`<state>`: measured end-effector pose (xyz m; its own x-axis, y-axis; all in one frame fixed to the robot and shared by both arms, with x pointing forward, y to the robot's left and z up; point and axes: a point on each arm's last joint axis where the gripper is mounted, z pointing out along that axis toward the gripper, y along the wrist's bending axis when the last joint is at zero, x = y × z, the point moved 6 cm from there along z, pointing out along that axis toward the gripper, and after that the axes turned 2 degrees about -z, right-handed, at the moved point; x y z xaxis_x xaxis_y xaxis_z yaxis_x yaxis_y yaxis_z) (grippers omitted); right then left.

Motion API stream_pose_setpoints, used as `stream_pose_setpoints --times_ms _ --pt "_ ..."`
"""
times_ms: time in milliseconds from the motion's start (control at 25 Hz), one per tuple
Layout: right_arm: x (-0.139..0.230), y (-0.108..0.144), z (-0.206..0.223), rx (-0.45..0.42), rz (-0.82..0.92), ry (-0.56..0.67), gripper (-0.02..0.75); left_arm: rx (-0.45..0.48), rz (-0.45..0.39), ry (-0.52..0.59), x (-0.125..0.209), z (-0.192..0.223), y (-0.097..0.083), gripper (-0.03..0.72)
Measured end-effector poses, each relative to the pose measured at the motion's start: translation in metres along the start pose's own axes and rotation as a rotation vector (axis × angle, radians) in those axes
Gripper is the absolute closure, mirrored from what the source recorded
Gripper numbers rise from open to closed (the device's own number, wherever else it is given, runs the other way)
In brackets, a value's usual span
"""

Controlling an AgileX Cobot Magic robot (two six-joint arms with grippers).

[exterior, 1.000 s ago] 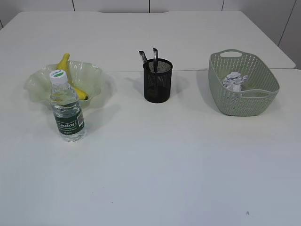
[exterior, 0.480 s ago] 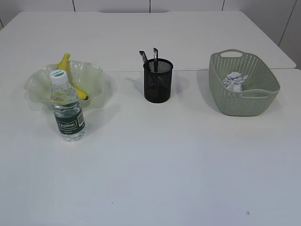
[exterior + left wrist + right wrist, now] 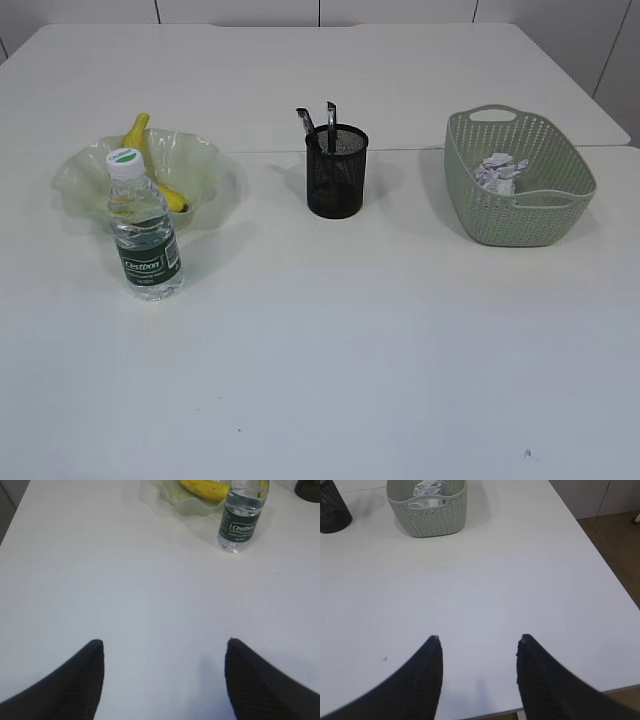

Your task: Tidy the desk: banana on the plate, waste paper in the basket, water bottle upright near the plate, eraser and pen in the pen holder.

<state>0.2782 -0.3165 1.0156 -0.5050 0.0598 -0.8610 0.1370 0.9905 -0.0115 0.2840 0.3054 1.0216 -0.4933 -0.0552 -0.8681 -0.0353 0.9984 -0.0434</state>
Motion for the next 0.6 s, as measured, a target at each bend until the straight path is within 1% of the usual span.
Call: stream_pose_setpoints --times_ms 600 --pt "0.0000 0.0000 0.0000 0.000 0.000 0.000 0.370 0.000 0.000 0.000 0.0000 0.0000 0.0000 0.153"
